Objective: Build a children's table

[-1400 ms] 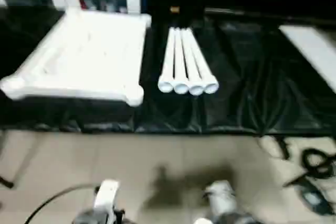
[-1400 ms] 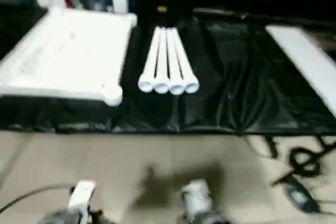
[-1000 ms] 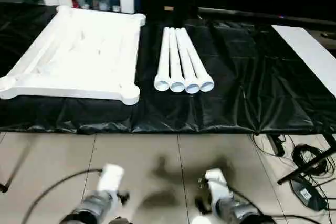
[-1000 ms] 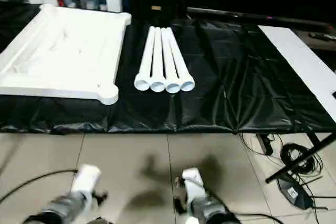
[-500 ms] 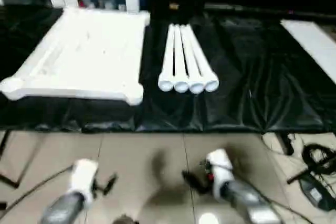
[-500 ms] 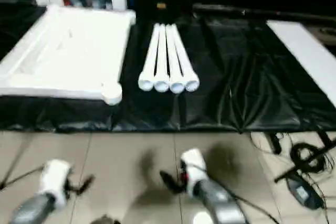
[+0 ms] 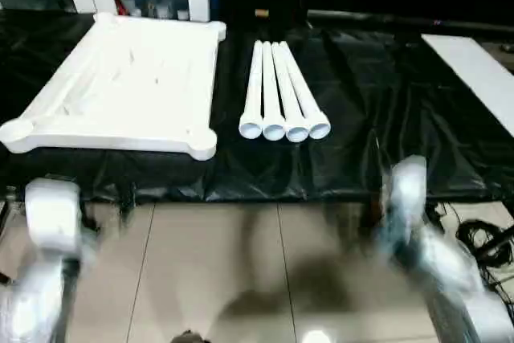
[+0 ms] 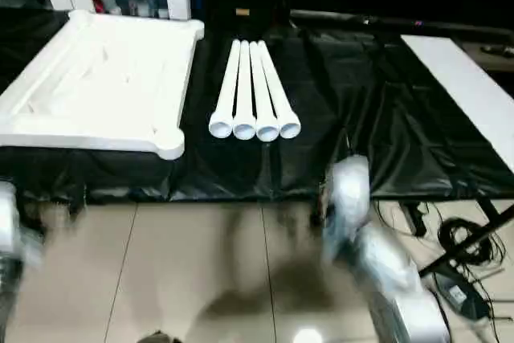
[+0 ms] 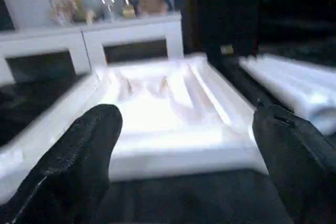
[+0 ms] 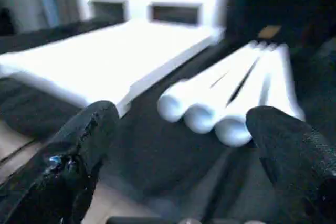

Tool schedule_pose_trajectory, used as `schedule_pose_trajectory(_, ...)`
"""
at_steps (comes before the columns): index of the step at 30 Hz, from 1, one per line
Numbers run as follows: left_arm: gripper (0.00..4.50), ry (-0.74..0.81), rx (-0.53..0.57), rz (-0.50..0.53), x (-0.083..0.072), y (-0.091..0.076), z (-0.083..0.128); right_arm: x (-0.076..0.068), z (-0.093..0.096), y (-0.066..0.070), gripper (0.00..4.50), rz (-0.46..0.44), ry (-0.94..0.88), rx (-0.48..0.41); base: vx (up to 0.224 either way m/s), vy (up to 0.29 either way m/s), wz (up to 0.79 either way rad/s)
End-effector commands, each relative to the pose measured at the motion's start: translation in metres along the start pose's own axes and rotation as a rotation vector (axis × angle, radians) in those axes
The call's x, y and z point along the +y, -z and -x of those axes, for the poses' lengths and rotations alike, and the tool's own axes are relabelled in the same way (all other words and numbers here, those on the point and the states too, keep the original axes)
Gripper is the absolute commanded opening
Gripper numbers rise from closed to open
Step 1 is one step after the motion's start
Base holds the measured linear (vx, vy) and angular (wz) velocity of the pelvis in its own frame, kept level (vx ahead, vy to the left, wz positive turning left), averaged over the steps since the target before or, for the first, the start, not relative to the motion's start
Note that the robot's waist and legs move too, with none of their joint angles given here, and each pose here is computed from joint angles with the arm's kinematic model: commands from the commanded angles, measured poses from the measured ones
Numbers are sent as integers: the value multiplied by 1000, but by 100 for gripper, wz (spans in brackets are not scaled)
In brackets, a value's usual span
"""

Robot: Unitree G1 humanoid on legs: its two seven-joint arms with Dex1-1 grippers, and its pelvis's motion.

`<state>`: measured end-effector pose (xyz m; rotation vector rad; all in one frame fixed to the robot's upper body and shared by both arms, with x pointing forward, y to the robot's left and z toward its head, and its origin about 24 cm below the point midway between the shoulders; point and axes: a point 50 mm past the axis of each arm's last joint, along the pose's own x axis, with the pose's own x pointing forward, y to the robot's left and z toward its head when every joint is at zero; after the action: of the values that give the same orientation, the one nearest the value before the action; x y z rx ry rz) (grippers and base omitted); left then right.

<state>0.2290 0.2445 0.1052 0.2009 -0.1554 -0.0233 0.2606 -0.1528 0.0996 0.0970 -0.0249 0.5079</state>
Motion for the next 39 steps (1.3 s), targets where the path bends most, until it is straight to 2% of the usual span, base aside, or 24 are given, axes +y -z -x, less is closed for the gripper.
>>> schedule_pose_trajectory(1, 447, -15, 44, -2, -5, 0, -15, 0, -10, 11, 447, -25, 35, 42, 0, 0, 0)
schedule_pose_trajectory(5, 447, -21, 46, 8, -10, -4, -20, 8, -14, 12, 447, -20, -3, 55, 0, 0, 0)
schedule_pose_trajectory(8, 447, 2, 57, 1, -23, -7, -23, 36, -41, 18, 447, -33, -108, 57, 78, 32, 36)
schedule_pose_trajectory(15, 447, -10, 93, -24, -23, -5, -27, 46, -51, 22, 447, -22, -141, 68, 155, -17, 56)
schedule_pose_trajectory(21, 447, -5, 98, -29, -26, -4, -30, 37, -52, 27, 447, -17, -76, 99, 25, -113, 20)
schedule_pose_trajectory(24, 447, 24, 101, -26, -30, -1, -35, 26, -48, 31, 447, -16, 5, 116, 71, -19, 12)
schedule_pose_trajectory(33, 447, 88, 93, -11, -47, 2, -54, 8, -40, 28, 447, 19, 147, 93, 93, 27, 13)
schedule_pose_trajectory(39, 447, 96, 96, -4, -52, 4, -61, 3, -40, 26, 447, 26, 174, 88, 85, 10, -2)
